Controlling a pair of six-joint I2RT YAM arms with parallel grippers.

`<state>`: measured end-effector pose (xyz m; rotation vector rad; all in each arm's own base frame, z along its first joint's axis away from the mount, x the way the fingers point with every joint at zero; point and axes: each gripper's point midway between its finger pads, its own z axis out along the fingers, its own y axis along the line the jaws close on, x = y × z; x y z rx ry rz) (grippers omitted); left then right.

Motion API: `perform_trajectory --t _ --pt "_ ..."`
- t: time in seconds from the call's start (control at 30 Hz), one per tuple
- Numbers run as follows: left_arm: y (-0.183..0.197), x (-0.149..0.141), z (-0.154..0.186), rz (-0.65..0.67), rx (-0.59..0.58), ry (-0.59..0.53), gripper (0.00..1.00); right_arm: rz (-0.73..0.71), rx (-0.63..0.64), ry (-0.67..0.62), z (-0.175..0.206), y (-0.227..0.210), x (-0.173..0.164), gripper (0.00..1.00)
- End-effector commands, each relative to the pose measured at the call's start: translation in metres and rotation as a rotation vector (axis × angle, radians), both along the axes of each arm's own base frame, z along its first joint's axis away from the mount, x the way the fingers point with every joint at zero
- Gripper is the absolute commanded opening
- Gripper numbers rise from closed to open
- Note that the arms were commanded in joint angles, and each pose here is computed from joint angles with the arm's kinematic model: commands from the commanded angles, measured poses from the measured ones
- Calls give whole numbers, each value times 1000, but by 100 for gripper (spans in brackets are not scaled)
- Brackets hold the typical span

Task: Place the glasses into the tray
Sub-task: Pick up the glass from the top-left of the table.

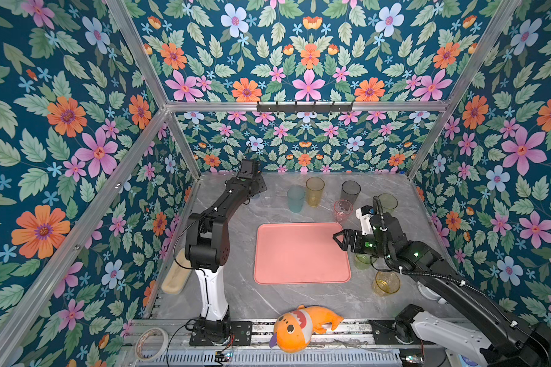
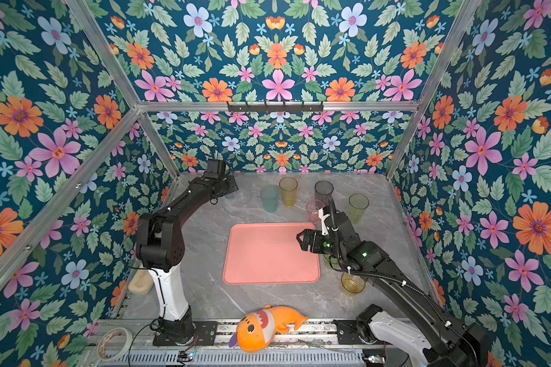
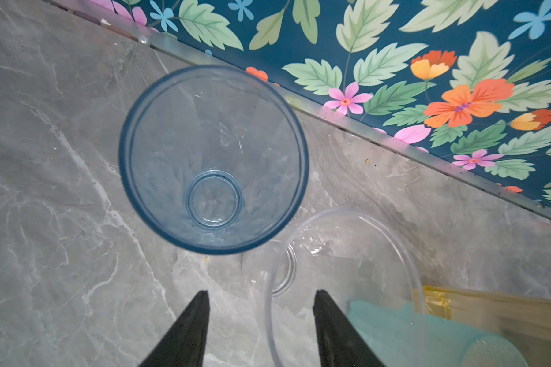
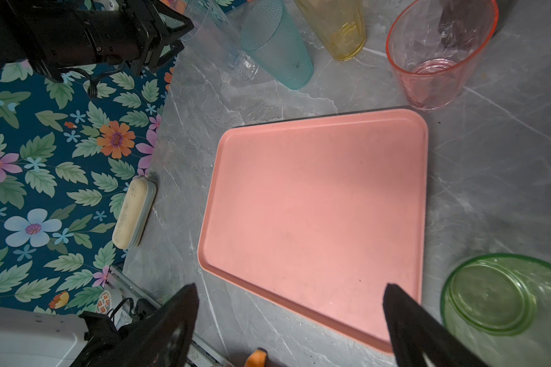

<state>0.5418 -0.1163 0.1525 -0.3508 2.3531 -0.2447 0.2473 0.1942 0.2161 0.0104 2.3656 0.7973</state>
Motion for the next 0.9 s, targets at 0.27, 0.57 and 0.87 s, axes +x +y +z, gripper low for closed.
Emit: perform_trajectory --t 0.27,0.57,0.87 --pt "-2 -2 -6 -19 6 25 27 -12 -2 -2 -2 -3 2 92" --pt "-3 -4 -6 -37 11 34 9 -6 1 8 -5 -1 3 92" --pt "-4 -11 8 -65 14 26 0 -8 -2 7 -6 -3 3 92"
